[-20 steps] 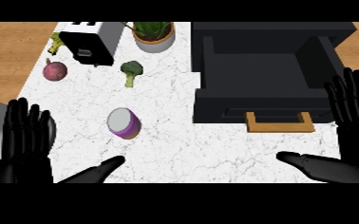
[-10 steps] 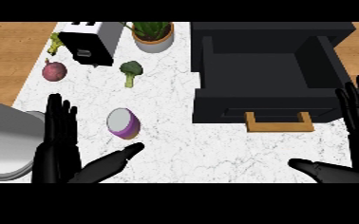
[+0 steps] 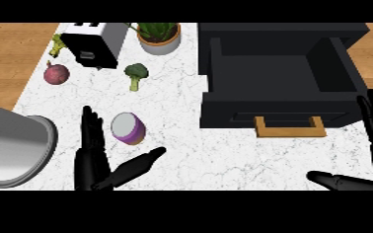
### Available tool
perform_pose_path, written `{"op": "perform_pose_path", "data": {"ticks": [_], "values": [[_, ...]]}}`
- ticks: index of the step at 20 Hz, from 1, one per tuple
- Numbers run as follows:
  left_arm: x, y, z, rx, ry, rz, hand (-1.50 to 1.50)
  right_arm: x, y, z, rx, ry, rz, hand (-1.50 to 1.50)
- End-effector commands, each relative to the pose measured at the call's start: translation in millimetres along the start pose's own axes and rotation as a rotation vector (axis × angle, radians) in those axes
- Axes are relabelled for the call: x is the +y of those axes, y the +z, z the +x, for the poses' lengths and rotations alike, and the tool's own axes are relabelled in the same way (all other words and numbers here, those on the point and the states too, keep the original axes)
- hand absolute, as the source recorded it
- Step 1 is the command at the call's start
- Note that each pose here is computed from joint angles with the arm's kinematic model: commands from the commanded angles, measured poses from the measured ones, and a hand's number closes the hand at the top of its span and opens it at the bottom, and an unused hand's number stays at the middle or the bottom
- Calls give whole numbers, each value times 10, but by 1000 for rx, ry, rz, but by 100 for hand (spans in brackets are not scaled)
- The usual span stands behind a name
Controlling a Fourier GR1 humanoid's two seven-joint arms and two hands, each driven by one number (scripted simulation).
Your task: Pick up the can, place it into the drawer and close the drawer
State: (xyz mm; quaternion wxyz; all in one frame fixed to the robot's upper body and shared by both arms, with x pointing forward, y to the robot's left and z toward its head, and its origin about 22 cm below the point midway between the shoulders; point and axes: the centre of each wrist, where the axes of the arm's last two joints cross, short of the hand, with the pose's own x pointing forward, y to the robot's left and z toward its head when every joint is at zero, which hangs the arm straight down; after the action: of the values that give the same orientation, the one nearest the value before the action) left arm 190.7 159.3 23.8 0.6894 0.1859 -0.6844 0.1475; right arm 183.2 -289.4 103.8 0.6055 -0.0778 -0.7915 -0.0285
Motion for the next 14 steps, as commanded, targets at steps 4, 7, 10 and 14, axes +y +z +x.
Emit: {"op": "perform_pose_path", "data": {"ticks": [4, 7, 10, 14], "values": [[-18, -106, -387, 30, -12, 32, -150, -100, 118, 113, -6, 10, -25, -150], [86, -89, -608, 35, -14, 57, -150, -88, 127, 141, -1, 2, -15, -150], [20, -165, -710, 49, -10, 75, -150, -28, 81, 19, 5, -10, -25, -150], [220, -148, -1013, 84, 1, 84, -150, -7, 113, 245, 7, -3, -9, -150]]}}
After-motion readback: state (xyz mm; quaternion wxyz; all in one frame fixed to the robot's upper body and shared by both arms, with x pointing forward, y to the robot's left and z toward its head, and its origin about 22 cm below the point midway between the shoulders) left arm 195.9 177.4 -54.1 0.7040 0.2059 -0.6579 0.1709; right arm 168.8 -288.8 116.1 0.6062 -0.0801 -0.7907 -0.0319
